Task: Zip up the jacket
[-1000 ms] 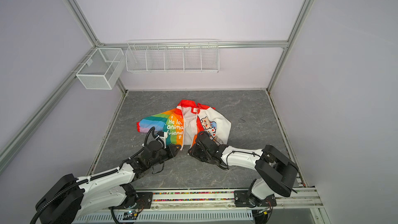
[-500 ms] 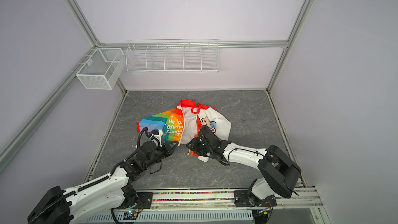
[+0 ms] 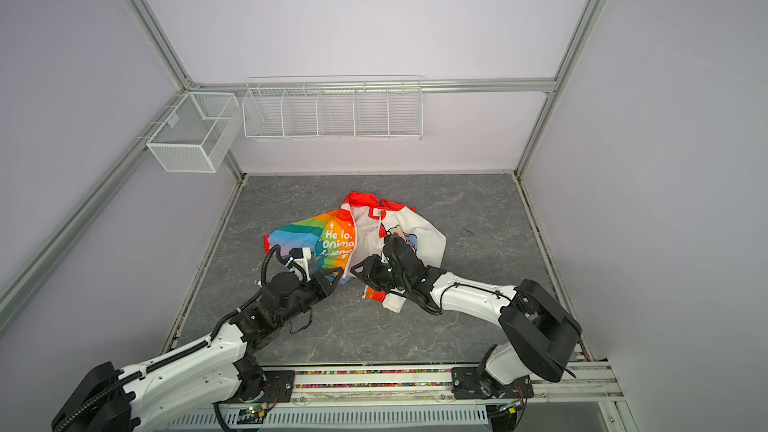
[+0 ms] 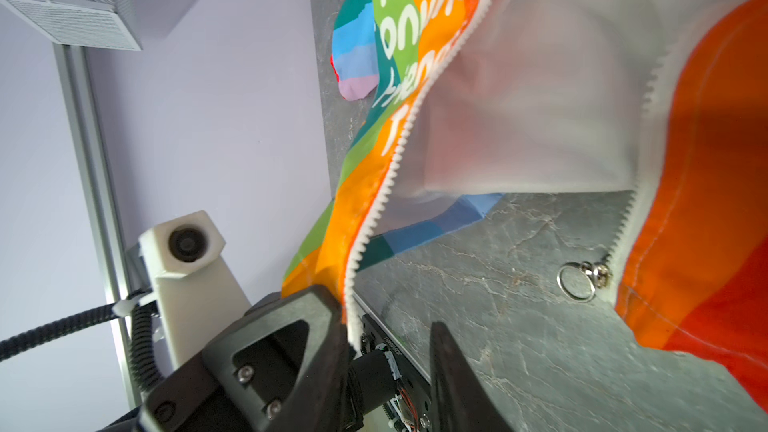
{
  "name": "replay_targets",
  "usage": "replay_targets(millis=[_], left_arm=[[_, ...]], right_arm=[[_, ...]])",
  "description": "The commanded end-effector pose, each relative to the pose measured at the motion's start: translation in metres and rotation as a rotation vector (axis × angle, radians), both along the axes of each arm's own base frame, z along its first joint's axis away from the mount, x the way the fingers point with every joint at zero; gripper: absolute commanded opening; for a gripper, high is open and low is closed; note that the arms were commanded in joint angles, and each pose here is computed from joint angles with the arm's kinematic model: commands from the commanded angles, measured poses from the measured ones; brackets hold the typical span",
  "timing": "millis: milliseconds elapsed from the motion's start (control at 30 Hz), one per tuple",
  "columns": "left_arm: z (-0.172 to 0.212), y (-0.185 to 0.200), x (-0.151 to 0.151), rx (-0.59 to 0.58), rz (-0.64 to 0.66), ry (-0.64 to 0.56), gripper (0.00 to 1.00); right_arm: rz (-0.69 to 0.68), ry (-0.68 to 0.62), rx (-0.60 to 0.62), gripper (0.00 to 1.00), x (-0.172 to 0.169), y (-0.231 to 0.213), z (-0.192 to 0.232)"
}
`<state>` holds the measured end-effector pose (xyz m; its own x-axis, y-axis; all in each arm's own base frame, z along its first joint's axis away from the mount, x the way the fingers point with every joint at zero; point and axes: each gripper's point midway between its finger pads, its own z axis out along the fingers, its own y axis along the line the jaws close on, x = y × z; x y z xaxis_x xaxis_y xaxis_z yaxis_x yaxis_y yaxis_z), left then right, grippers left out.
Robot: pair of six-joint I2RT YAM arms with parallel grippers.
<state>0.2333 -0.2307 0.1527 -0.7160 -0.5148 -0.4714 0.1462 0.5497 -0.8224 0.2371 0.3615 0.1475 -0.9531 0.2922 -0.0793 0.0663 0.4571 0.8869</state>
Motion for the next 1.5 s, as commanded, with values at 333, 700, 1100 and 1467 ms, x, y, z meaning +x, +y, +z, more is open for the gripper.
replay_targets(millis=[333,700,1100,1467], left_arm=[[0.036,-0.009,0.003,-0.144,0.002,-0.025,0.0],[0.037,-0.008,0.003,-0.164,0.007,-0.022,0.0],[0.037,-0.008,0.004,-0.189,0.015,-0.019,0.0],[0.033,-0.01,0.002,-0.225,-0.006,0.014,0.43]], right_arm=[[0.021,-0.008,0.101,0.32,0.003,0.017,0.023],[0.031,-0.004,0.124,0.26,0.002,0.026,0.025],[0.031,0.006,0.132,0.07,0.001,0.026,0.025],[0.034,0.0,0.093,0.06,0.004,0.011,0.018]])
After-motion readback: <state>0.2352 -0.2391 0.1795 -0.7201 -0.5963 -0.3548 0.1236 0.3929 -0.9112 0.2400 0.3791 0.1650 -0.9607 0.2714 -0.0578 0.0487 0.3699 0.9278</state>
